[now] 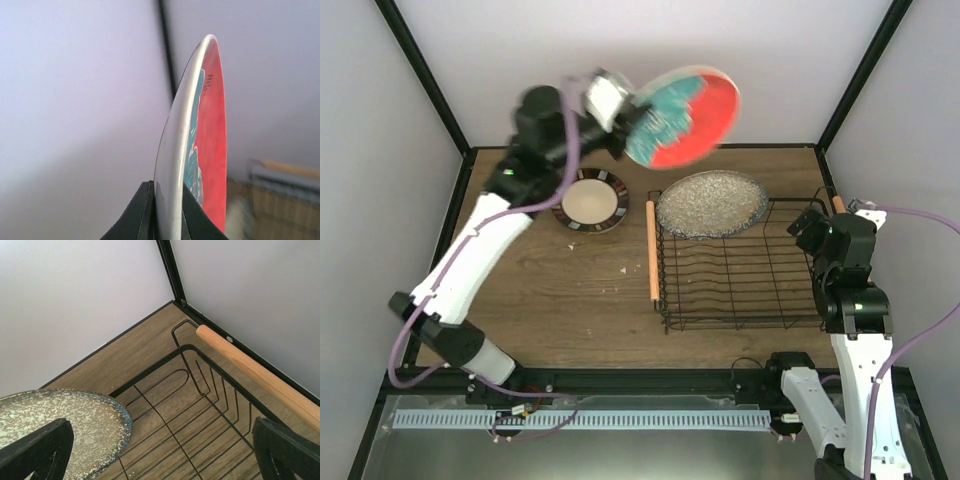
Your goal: Unload the plates from the dish rack
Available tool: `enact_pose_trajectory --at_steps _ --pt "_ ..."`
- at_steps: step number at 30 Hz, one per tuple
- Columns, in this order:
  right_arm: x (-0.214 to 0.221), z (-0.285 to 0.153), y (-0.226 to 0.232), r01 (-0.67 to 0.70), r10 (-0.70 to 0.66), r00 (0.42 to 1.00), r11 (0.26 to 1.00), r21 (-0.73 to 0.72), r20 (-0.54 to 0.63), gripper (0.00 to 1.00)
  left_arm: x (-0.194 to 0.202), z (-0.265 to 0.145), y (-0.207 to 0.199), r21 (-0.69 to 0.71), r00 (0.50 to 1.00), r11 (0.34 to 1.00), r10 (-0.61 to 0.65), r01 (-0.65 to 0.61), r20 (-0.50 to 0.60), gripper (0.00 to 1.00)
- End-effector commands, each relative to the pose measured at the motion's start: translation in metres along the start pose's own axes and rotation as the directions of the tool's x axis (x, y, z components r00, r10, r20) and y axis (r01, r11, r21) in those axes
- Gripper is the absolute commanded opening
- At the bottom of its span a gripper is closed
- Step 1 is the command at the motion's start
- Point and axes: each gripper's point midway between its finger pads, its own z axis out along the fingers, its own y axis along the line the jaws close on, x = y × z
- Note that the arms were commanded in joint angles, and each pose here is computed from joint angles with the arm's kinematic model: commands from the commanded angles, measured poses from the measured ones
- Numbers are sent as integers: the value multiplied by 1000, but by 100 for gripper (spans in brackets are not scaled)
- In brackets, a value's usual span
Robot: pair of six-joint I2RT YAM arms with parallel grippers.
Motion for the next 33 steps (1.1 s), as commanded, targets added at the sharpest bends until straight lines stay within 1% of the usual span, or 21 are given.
enact_pose_trajectory --at_steps 1,3,5,6,8,10,11,12,13,15,16,21,24,30,33 --pt "2 4 7 -6 6 1000 1000 -25 -12 100 -109 -108 107 -252 910 948 -79 194 406 4" --pt "2 7 10 -5 4 1000 1000 -31 -16 100 -90 -139 154 -348 904 895 -120 277 410 4" --pt "2 11 13 0 0 1000 999 -39 -20 100 -53 -170 201 -416 886 820 -216 393 410 4" --pt "2 13 15 1 -2 1000 999 -45 -24 100 -25 -193 231 -461 869 760 -273 458 412 4" --pt "2 17 18 2 -4 1000 999 -53 -28 100 30 -217 265 -473 800 650 -421 595 428 4" --pt "1 20 22 3 -5 999 998 -62 -31 100 84 -232 285 -466 723 553 -538 691 433 4" --pt "1 22 24 4 -6 999 998 -65 -31 100 116 -235 290 -459 672 495 -601 738 432 4" --pt "0 23 25 5 -7 1000 998 -67 -31 100 139 -237 293 -456 638 456 -640 764 429 4" --pt "-1 24 26 6 -8 999 998 -68 -31 100 158 -237 294 -460 612 423 -667 781 425 4" --pt "-4 24 27 9 -11 1000 998 -66 -26 100 189 -233 293 -449 563 379 -717 809 410 4" --pt "-5 24 27 11 -13 1000 998 -65 -22 100 203 -230 292 -437 526 346 -746 830 409 4" --pt "-7 22 24 11 -11 1000 999 -53 -16 100 250 -200 280 -393 421 277 -839 877 346 4" --pt "-8 21 24 7 -8 1000 999 -50 -16 100 275 -177 265 -380 371 251 -884 890 284 4" --pt "-10 19 23 0 -1 1000 999 -44 -16 100 322 -138 241 -375 291 210 -941 903 174 4" --pt "-11 16 22 -3 3 1000 999 -38 -14 100 337 -127 235 -387 289 216 -947 896 141 4"
